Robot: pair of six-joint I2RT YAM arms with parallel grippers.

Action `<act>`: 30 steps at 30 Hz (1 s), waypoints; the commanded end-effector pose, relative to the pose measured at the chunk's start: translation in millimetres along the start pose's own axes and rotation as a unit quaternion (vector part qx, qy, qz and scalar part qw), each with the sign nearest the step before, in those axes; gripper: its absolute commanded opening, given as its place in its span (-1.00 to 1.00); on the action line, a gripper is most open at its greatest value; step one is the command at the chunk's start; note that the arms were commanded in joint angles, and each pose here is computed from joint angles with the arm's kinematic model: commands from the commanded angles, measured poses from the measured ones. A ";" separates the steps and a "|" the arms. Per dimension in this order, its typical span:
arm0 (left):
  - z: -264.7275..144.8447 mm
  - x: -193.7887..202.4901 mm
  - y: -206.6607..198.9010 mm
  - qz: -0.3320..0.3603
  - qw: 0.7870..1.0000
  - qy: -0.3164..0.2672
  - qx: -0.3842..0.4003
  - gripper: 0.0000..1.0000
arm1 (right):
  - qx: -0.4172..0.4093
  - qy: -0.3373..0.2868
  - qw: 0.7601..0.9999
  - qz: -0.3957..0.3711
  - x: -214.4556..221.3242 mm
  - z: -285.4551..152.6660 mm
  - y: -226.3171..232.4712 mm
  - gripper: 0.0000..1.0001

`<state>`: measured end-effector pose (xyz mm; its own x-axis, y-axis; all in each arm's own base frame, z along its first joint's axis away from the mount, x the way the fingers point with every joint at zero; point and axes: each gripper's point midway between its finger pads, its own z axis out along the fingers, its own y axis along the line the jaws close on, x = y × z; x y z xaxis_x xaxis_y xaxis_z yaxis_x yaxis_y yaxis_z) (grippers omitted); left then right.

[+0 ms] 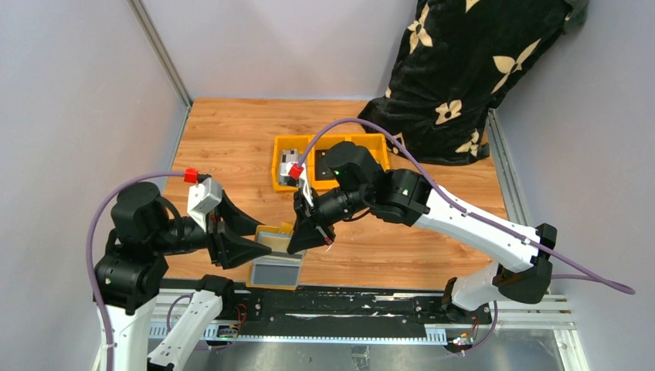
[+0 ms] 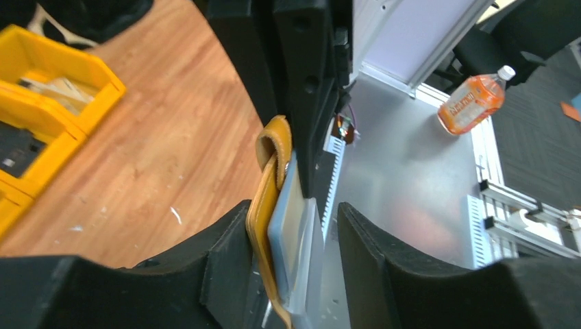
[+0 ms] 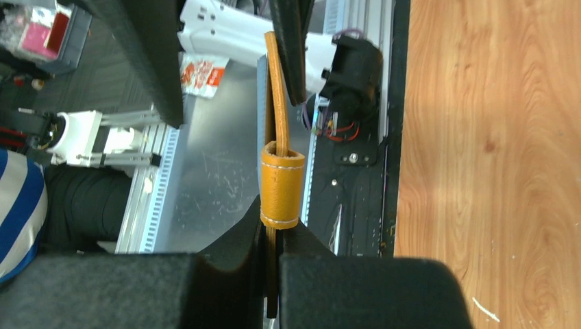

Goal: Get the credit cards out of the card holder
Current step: Remove the credit card from the card holder.

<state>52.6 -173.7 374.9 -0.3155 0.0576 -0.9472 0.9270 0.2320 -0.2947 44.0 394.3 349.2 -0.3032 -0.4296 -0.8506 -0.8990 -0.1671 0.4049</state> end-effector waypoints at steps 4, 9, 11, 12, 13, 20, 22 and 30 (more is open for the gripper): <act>4.5 19.1 -2.1 -0.037 0.998 0.015 0.039 -0.30 | -0.038 0.026 0.998 -0.033 -8.4 -3.4 23.2 -1.00; 5.9 21.4 -3.6 -0.048 0.997 0.019 0.056 -0.70 | -0.046 0.035 0.998 -0.036 -12.3 1.8 22.9 -1.00; 5.7 19.3 -4.5 -0.044 0.997 0.018 0.059 -0.99 | -0.046 0.035 0.998 -0.037 -13.1 3.1 21.9 -0.86; 5.5 18.0 -4.9 -0.041 0.997 0.017 0.059 -1.00 | -0.043 0.030 0.998 -0.036 -13.9 3.6 20.2 -0.68; 5.1 16.0 -5.7 -0.036 0.997 0.016 0.059 -1.00 | -0.039 0.018 0.998 -0.038 -16.4 1.3 21.1 -0.40; 4.3 -2.5 5.6 -0.020 1.000 0.008 0.011 -1.00 | -0.058 -0.256 0.965 -0.019 -56.4 -33.0 25.6 0.29; 5.2 -9.0 11.2 -0.022 1.000 -0.003 -0.005 -1.00 | -0.065 -0.350 0.934 -0.023 -66.9 -50.3 29.5 0.33; 8.6 -28.4 13.8 -0.038 0.996 -0.082 -0.018 -1.00 | -0.092 -0.438 0.892 0.058 -59.2 -53.6 11.9 -0.14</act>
<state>73.6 -178.6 373.1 -0.3835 -0.0229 -0.9232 0.8881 0.2650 -0.3755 63.1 384.7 365.8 -0.5479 0.1687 -0.8194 -0.8311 -0.2212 0.5102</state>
